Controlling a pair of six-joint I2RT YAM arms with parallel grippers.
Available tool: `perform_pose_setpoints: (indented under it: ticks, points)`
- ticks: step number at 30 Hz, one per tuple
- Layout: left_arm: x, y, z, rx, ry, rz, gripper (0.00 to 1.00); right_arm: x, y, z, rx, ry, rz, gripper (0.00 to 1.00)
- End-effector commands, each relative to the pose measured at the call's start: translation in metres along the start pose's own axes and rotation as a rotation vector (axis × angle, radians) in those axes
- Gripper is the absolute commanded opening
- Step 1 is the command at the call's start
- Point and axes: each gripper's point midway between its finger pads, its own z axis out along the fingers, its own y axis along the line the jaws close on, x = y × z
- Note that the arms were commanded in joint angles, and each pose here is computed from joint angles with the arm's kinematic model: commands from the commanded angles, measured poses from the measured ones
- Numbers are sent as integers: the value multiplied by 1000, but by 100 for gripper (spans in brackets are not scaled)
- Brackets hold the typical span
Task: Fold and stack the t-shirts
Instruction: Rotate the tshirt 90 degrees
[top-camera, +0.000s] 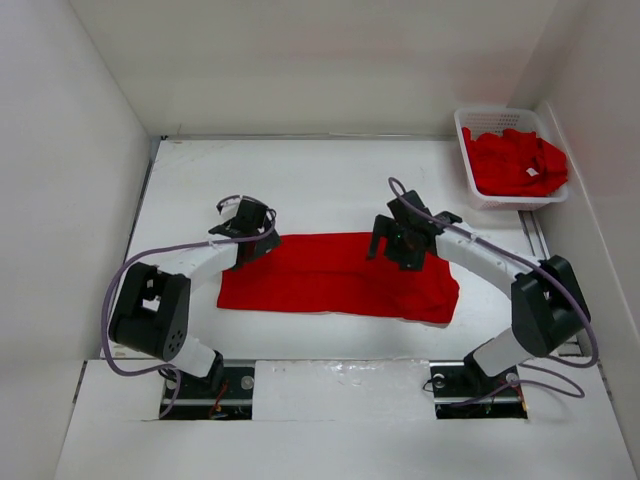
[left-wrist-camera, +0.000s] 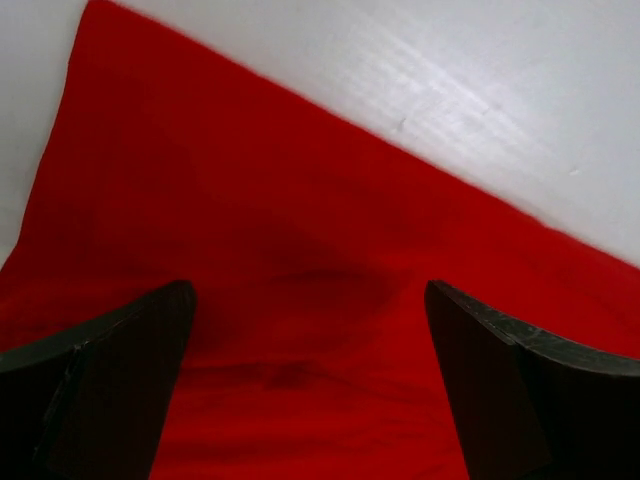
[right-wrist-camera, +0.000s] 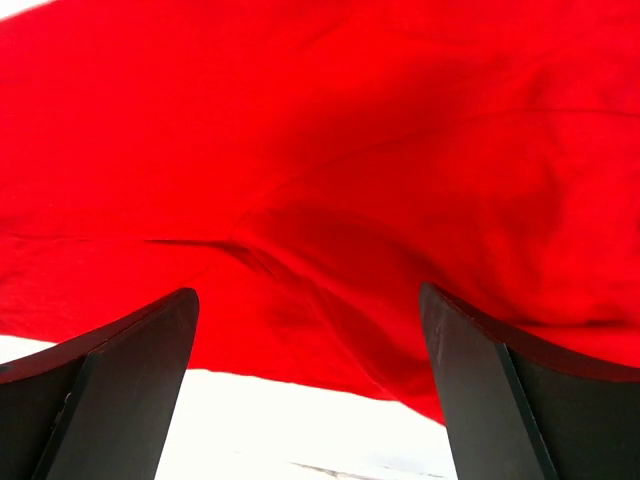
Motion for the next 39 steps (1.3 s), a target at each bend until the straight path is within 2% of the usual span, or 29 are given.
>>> perform_pose_setpoints:
  ticks: [1, 5, 7, 12, 17, 19, 21, 22, 23, 25, 26, 28, 29, 31, 33, 35, 36, 39]
  points:
    - [8, 9, 0, -3, -6, -39, 100, -11, 8, 6, -74, -4, 42, 97]
    - [20, 42, 16, -108, 19, -75, 100, -3, -26, 24, -24, 47, 123, 97]
    - [24, 50, 17, -145, 28, -62, 94, -2, -39, 32, -13, 69, 143, 97]
    - [26, 50, 17, -153, 33, -89, 98, -4, -64, 43, 8, 92, 180, 97]
    - [43, 54, 12, -159, 78, -67, 99, -22, -65, 51, 17, 52, 168, 97]
    - [48, 53, 8, -165, 81, -57, 99, -43, -70, 53, 56, 11, 184, 97]
    - [54, 54, 5, -157, 106, -56, 99, -53, -71, 63, 70, 23, 175, 97]
    - [60, 56, 2, -157, 127, -62, 99, -78, -66, 60, 79, -22, 180, 97]
    - [69, 63, -1, -168, 160, -55, 99, -74, -69, 69, 114, 29, 184, 97]
    - [73, 59, -9, -138, 170, -59, 99, -91, -61, 74, 114, 29, 167, 97]
    - [78, 53, -14, -117, 172, -32, 99, -113, -49, 72, 93, -3, 165, 97]
    - [86, 45, -23, -89, 188, -4, 99, -120, -46, 91, 102, 35, 143, 97]
    - [94, 35, -29, -62, 196, 40, 99, -146, -29, 88, 64, -3, 140, 97]
    - [102, 21, -35, -38, 233, 61, 99, -149, -30, 110, 90, 38, 133, 97]
    - [121, 19, -37, -37, 285, 98, 99, -175, -16, 111, 72, 10, 121, 97]
    - [138, 10, -40, -19, 341, 118, 99, -177, -16, 134, 77, 38, 114, 100]
    - [153, 4, -47, 1, 370, 144, 99, -192, -2, 133, 29, 16, 111, 100]
    - [192, -18, -65, 71, 454, 246, 99, -193, 20, 155, -64, 33, 95, 100]
